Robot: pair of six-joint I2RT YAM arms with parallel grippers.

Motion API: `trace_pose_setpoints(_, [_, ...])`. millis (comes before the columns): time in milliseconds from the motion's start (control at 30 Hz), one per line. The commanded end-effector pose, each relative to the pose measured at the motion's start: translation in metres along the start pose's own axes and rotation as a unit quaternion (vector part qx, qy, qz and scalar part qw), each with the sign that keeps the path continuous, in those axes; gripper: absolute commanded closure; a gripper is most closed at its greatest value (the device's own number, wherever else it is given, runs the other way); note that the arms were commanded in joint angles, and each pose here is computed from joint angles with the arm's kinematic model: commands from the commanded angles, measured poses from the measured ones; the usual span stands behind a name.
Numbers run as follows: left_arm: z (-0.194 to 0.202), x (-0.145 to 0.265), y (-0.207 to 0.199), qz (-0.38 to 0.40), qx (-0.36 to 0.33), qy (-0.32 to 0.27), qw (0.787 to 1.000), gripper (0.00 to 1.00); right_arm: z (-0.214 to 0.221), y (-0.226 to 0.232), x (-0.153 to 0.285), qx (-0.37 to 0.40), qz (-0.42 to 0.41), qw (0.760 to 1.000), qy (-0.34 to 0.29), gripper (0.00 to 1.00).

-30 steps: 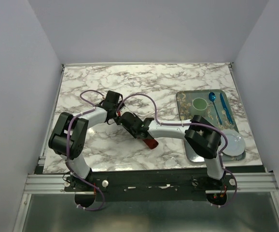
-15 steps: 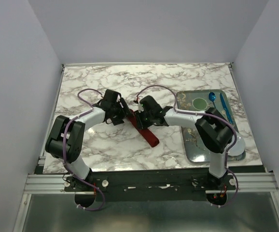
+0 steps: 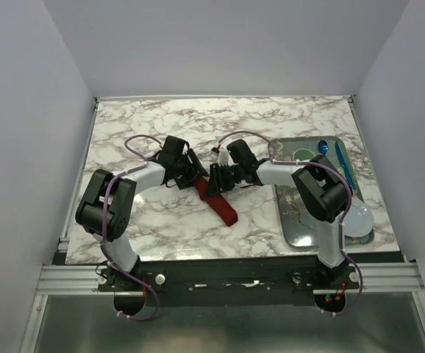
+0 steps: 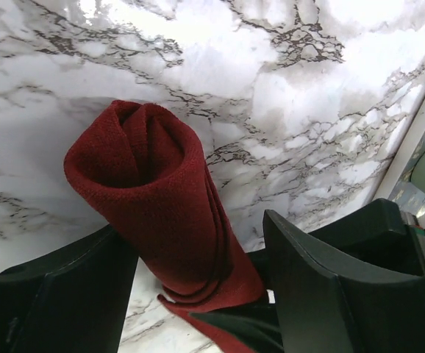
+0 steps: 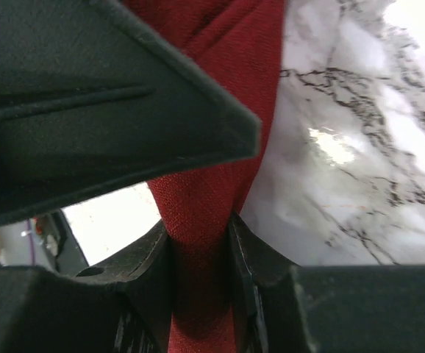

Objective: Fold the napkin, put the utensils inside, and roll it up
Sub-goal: Roll the napkin with the utensil

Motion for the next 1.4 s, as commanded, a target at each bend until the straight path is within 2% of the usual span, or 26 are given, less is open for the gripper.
trace_pose_setpoints(0, [0.005,-0.010,0.005,-0.016,-0.006,0.003,1.000,0.27,0.012,0.002,-0.006,-0.018,-0.045,0.999,0.022,0.61])
trace_pose_setpoints(100, [0.005,-0.009,0.011,-0.032,-0.006,-0.009,0.999,0.35,0.009,0.003,-0.003,-0.013,-0.038,0.999,0.017,0.58])
trace_pose_setpoints(233, [0.008,-0.007,0.017,-0.041,-0.007,-0.012,0.999,0.55,0.002,0.003,0.002,0.006,-0.010,1.000,0.009,0.48])
trace_pose_setpoints(333, [0.010,-0.007,0.020,-0.042,-0.006,-0.010,0.999,0.60,-0.002,0.005,0.008,0.025,0.029,0.999,0.013,0.41])
trace_pose_setpoints(467, [0.011,-0.006,0.019,-0.039,-0.003,-0.008,0.999,0.62,-0.005,0.013,0.011,0.054,0.085,0.995,0.021,0.29])
trace_pose_setpoints(667, [0.010,-0.004,0.018,-0.037,-0.003,-0.010,0.999,0.62,-0.005,0.029,0.004,0.106,0.161,0.981,0.020,0.18])
trace_pose_setpoints(800, [0.011,-0.004,0.019,-0.038,-0.001,-0.008,0.999,0.62,-0.002,0.045,-0.006,0.160,0.220,0.962,0.019,0.16])
trace_pose_setpoints(933, [0.012,-0.005,0.019,-0.037,-0.001,-0.004,0.999,0.64,0.003,0.043,-0.010,0.208,0.308,0.928,0.018,0.15])
trace_pose_setpoints(1133, [0.011,-0.006,0.019,-0.036,0.000,-0.004,0.999,0.64,0.006,0.038,-0.010,0.236,0.370,0.898,0.016,0.19])
trace_pose_setpoints(1300, [0.012,-0.005,0.018,-0.036,0.000,-0.001,0.999,0.64,0.010,0.033,-0.013,0.233,0.378,0.896,0.022,0.32])
trace_pose_setpoints(1367, [0.011,-0.004,0.016,-0.031,0.002,-0.003,0.999,0.56,0.010,0.033,-0.015,0.230,0.375,0.898,0.022,0.39])
Point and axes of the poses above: each gripper's point midway between its finger pads, its own x axis back along the fingers, its own y axis along the line the jaws close on, z = x × y, the point moved 7 cm from there along x, back along the fingers, and after that the axes turned 5 degrees about x, right-handed, at the moved point
